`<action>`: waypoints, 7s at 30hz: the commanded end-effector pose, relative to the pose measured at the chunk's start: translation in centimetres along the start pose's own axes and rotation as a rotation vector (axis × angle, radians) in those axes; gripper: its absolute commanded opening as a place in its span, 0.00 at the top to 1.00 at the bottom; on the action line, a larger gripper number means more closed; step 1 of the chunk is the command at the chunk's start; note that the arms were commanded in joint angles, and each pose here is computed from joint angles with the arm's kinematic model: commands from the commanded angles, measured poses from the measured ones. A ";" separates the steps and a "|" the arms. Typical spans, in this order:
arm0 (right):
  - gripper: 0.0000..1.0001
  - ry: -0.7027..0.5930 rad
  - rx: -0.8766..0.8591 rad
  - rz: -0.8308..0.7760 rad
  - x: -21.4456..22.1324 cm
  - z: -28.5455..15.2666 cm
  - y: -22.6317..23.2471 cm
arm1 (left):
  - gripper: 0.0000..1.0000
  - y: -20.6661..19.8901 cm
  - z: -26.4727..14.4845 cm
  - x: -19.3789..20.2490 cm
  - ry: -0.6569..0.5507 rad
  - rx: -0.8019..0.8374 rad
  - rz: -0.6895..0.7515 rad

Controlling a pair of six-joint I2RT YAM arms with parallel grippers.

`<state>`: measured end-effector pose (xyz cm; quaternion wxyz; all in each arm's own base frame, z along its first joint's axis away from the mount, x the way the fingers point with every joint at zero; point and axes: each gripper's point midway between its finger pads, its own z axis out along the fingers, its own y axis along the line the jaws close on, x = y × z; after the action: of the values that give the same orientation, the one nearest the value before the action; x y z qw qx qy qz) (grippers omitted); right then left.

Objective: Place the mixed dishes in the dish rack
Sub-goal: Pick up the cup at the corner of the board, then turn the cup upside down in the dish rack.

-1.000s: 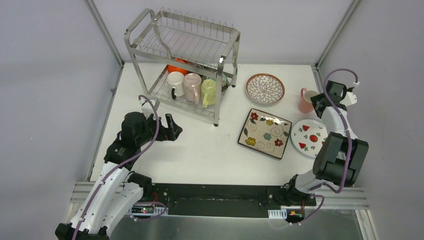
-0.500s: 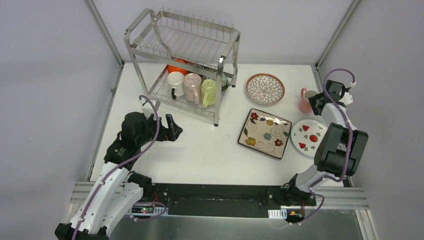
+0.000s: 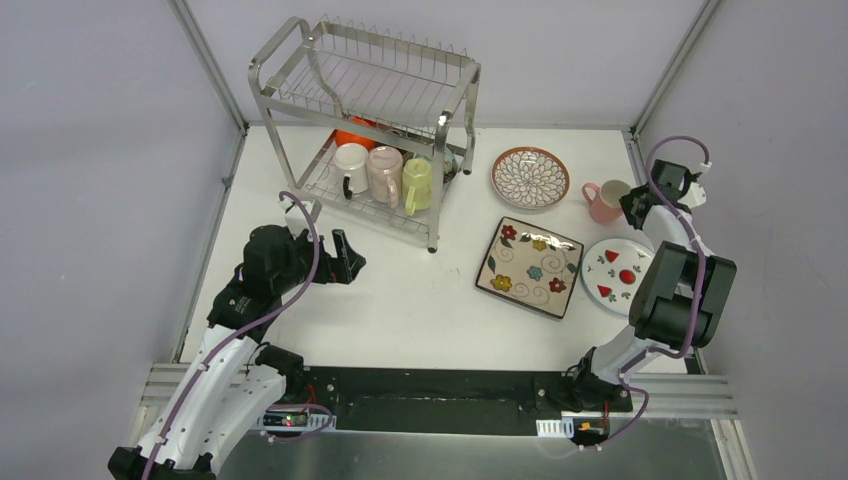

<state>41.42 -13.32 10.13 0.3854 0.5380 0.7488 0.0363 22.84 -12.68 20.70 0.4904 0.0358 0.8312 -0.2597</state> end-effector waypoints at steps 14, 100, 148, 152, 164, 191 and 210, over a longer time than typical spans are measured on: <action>0.98 -0.098 -0.134 -0.088 -3.2 -4.9 2.5 | 0.06 -0.5 -0.5 -1.9 -0.045 -0.004 0.035; 1.00 0.055 -1.490 -0.445 29.8 -42.6 12.2 | 0.31 -12.4 -1.8 1.7 0.489 0.609 -1.162; 1.00 0.281 -1.731 -0.572 39.0 -41.8 7.8 | 0.70 -15.5 -7.4 -4.4 0.347 0.913 -1.117; 1.00 0.299 -1.719 -0.583 39.7 -41.4 7.6 | 0.80 -15.3 -7.1 -3.9 0.343 0.894 -1.107; 0.77 0.295 -1.664 -0.597 39.6 -40.0 6.9 | 1.00 -14.5 -6.5 -2.6 0.307 0.805 -1.054; 0.00 0.270 -1.347 -0.596 28.0 -37.6 0.7 | 1.00 -4.5 -0.7 -1.8 -0.101 0.180 -0.498; 0.00 0.195 -1.312 -0.623 25.7 -36.2 -1.0 | 1.00 3.9 0.4 -7.2 -0.373 -0.219 0.250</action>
<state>15.11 21.33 20.55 0.5416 -0.0494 0.7277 0.4180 24.73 -9.95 18.73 0.5473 0.0027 0.8165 -0.1838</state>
